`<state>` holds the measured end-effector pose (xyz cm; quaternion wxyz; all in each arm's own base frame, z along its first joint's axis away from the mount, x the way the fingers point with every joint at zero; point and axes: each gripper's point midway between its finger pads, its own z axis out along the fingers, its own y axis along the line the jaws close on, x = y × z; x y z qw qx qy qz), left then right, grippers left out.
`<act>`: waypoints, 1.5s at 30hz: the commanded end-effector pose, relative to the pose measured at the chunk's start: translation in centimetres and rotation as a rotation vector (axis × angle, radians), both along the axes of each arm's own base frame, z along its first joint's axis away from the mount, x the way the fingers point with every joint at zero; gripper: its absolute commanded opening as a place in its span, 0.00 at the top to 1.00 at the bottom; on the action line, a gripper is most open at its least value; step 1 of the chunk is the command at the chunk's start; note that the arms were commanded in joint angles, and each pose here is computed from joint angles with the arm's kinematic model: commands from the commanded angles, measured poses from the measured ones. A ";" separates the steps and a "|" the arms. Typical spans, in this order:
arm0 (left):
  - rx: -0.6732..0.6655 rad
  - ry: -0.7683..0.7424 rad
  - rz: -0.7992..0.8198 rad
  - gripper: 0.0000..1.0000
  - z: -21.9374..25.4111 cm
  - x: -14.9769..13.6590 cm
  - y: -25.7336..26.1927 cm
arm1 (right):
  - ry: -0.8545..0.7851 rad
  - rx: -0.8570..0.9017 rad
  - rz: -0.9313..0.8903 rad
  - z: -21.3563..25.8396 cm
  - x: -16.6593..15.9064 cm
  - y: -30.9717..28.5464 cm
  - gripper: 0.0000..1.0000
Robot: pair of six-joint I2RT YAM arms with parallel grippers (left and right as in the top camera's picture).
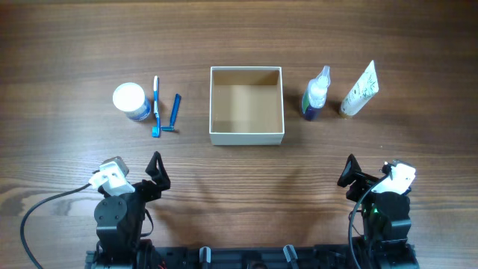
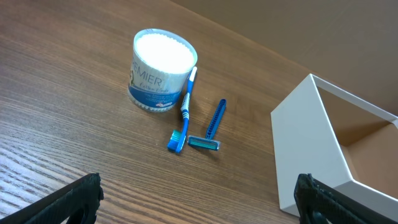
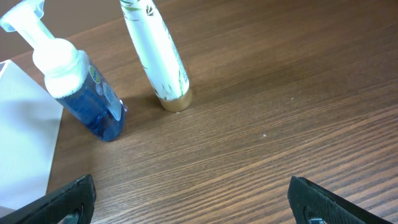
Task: Pack container
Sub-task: 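Move the right gripper toward the blue foam soap bottle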
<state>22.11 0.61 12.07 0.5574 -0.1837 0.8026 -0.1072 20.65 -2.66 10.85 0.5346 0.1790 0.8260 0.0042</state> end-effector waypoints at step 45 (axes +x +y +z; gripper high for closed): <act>0.009 -0.012 -0.006 0.00 0.1 0.1 -0.1 | 0.761 -0.127 0.268 2.6 18.5 10.5 0.00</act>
